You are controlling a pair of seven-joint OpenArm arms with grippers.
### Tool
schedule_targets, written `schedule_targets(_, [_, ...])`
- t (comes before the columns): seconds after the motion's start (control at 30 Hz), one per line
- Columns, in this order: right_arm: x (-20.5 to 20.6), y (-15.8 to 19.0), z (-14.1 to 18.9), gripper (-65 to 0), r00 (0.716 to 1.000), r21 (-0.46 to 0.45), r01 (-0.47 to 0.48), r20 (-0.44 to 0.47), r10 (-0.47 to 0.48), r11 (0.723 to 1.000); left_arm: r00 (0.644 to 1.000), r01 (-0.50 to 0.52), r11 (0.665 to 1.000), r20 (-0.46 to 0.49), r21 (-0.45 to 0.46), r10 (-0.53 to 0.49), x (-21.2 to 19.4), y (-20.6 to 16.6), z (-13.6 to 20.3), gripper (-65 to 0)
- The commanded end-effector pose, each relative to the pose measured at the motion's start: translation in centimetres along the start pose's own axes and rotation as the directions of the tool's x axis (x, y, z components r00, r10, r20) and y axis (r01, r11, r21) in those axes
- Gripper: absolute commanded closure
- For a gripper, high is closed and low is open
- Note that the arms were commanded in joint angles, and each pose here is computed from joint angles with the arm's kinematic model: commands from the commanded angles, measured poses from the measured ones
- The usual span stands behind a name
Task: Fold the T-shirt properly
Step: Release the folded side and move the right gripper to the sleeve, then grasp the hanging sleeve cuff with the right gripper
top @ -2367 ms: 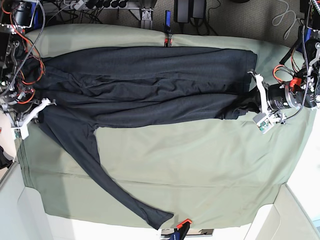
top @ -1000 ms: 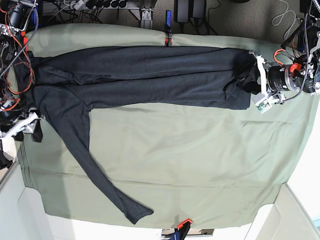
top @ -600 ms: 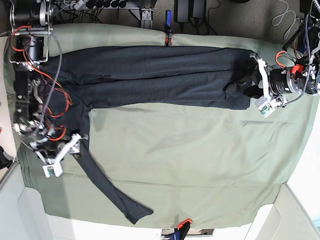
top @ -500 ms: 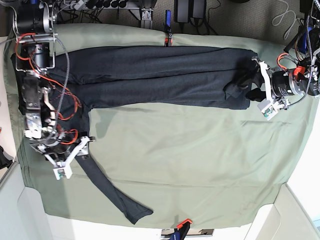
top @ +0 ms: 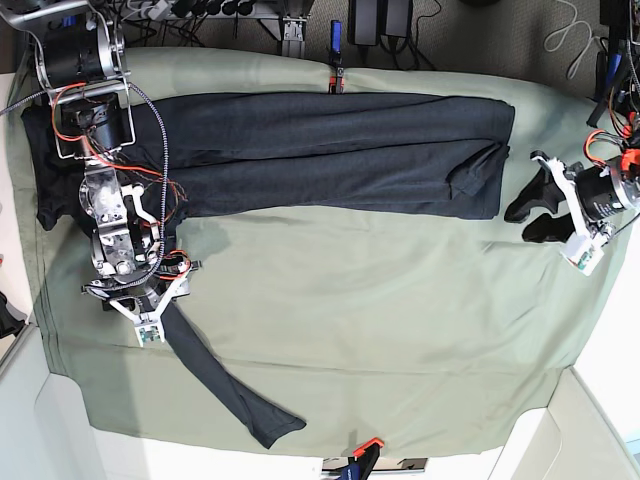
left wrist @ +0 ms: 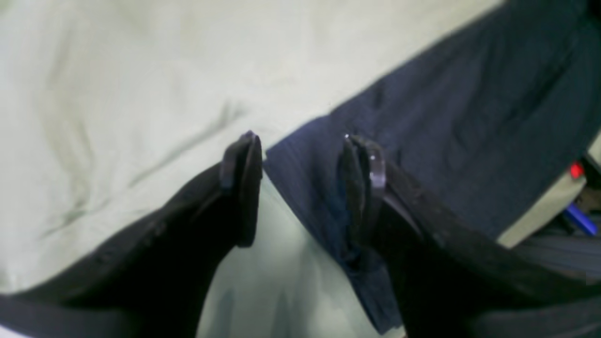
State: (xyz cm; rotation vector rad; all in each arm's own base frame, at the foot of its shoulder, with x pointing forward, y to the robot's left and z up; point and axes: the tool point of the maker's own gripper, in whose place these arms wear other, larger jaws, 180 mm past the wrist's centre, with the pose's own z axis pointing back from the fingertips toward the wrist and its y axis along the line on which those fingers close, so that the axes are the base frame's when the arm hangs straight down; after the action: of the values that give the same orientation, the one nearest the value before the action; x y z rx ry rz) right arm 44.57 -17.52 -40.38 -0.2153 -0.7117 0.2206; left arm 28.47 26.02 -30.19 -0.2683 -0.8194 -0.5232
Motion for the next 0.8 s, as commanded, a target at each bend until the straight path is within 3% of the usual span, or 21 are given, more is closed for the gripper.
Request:
schedule_targets(0.0, [1.5, -1.3, 0.3, -37.7, 1.0, -0.033, 0.002, 0.027, -0.001, 0.999, 0.999, 0.021, 1.0, 0.04, 0.007, -0.021, 1.5, 0.5, 0.6, -31.0])
schedule_targets(0.13, [1.5, -1.3, 0.3, -35.0, 1.0, -0.033, 0.001, 0.027, 0.0, 0.999, 0.999, 0.021, 1.0, 0.042, 0.007, -0.021, 1.6, 0.5, 0.6, -31.0])
schedule_targets(0.17, [1.5, -1.2, 0.3, -30.0, 1.0, -0.033, 0.001, 0.027, -0.001, 0.999, 0.999, 0.021, 1.0, 0.042, 0.007, -0.021, 1.6, 0.5, 0.6, -31.0])
schedule_targets(0.3, [1.2, -1.1, 0.3, -0.3, 1.0, -0.024, -0.024, 0.007, 0.024, 0.999, 0.999, 0.021, 1.0, 0.043, 0.007, -0.021, 1.6, 0.5, 0.6, -31.0])
schedule_targets(0.47, [1.6, -0.2, 1.2, 0.0, 0.999, 0.024, -0.041, -0.008, 0.041, 0.999, 0.998, 0.023, 1.0, 0.054, 0.008, -0.023, 1.9, 0.5, 0.6, -31.0])
schedule_targets(0.67, [4.6, 3.4, 6.3, 0.0, 0.985, 0.148, -0.055, 0.169, 0.029, 0.988, 0.996, 0.027, 1.0, 0.083, 0.014, -0.028, 2.7, 0.7, 0.7, -31.0])
schedule_targets(0.77, [4.3, 5.6, 9.0, 0.0, 0.978, 0.233, -0.075, 0.206, 0.026, 0.969, 0.995, 0.034, 0.999, 0.095, 0.02, -0.036, 3.3, 1.0, 0.7, -31.0])
